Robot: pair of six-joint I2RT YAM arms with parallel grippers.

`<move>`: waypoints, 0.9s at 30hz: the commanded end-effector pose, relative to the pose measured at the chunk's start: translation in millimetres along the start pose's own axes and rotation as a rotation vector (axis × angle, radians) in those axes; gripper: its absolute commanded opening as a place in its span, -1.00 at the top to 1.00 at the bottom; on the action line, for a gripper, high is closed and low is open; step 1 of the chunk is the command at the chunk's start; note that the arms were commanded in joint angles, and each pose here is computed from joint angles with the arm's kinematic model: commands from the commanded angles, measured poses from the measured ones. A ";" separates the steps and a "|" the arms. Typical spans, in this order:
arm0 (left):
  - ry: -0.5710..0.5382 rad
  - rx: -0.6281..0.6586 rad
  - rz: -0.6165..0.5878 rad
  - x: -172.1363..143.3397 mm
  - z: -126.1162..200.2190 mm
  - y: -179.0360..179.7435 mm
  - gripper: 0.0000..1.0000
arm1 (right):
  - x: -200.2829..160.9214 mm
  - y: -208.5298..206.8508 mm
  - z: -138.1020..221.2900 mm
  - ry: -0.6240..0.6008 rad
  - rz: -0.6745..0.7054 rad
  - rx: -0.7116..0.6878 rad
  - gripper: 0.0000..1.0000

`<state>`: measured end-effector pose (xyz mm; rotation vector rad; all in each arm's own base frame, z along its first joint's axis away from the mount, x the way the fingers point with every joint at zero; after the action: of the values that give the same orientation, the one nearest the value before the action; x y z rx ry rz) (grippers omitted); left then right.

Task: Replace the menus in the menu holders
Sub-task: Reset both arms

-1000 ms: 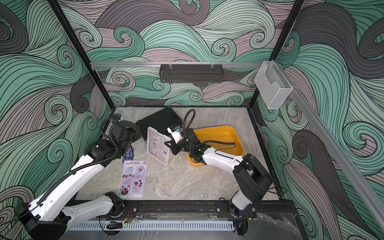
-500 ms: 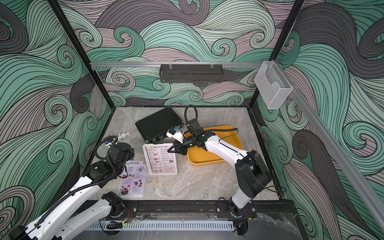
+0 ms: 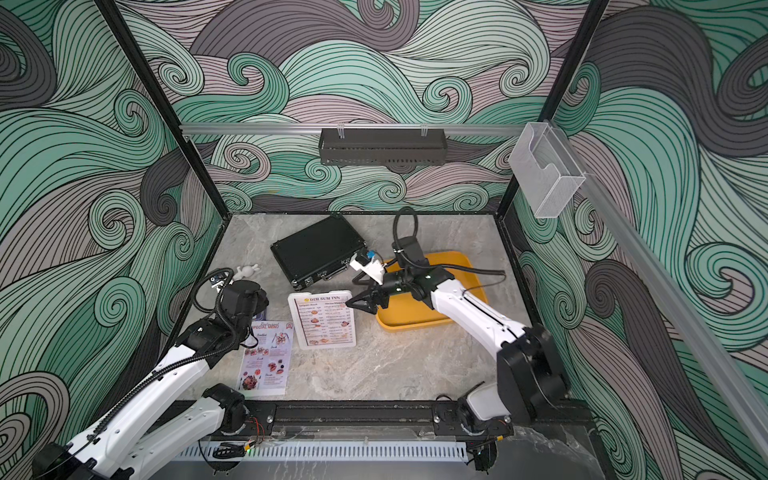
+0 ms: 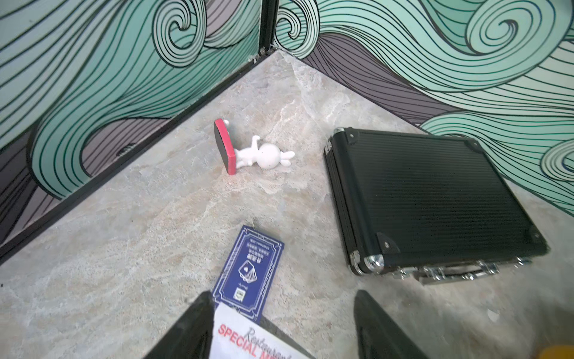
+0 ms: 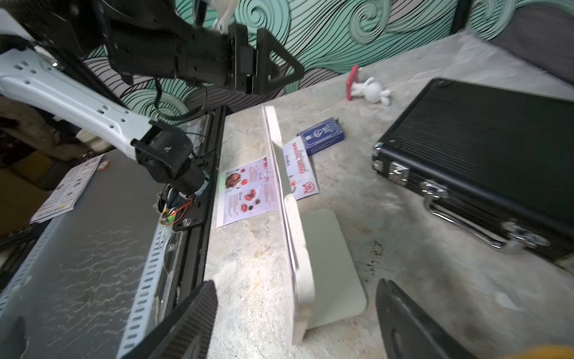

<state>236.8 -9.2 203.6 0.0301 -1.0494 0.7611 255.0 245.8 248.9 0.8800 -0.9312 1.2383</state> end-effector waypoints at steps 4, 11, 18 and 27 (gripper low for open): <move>-0.102 0.091 -0.136 11.3 -50.7 2.4 -0.72 | -53.6 -79.6 95.8 -0.048 -0.241 -0.868 -0.99; -0.130 0.051 -0.270 25.1 -85.5 -10.6 -0.84 | -154.6 -122.9 157.5 0.283 -0.313 -1.436 -0.99; -0.068 -0.037 -0.305 8.2 -127.6 -5.7 -0.90 | -182.4 -128.1 152.4 0.170 -0.258 -1.326 -0.99; -0.112 -0.186 -0.371 -22.4 -153.2 -5.9 -0.92 | -213.4 -127.6 173.8 0.086 -0.366 -1.441 -0.98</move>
<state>341.4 33.8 100.4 0.1520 -1.0475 0.3840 336.9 -8.8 85.5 -0.1718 -1.0989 0.1231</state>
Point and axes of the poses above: each gripper's point midway between its finger pads, its own z axis back along the fingers, its own y axis along the line the jaws close on, x = y × z, the point moved 5 cm from there along z, back along the fingers, and after that the axes turned 10 degrees about z, right-handed, at the moved point
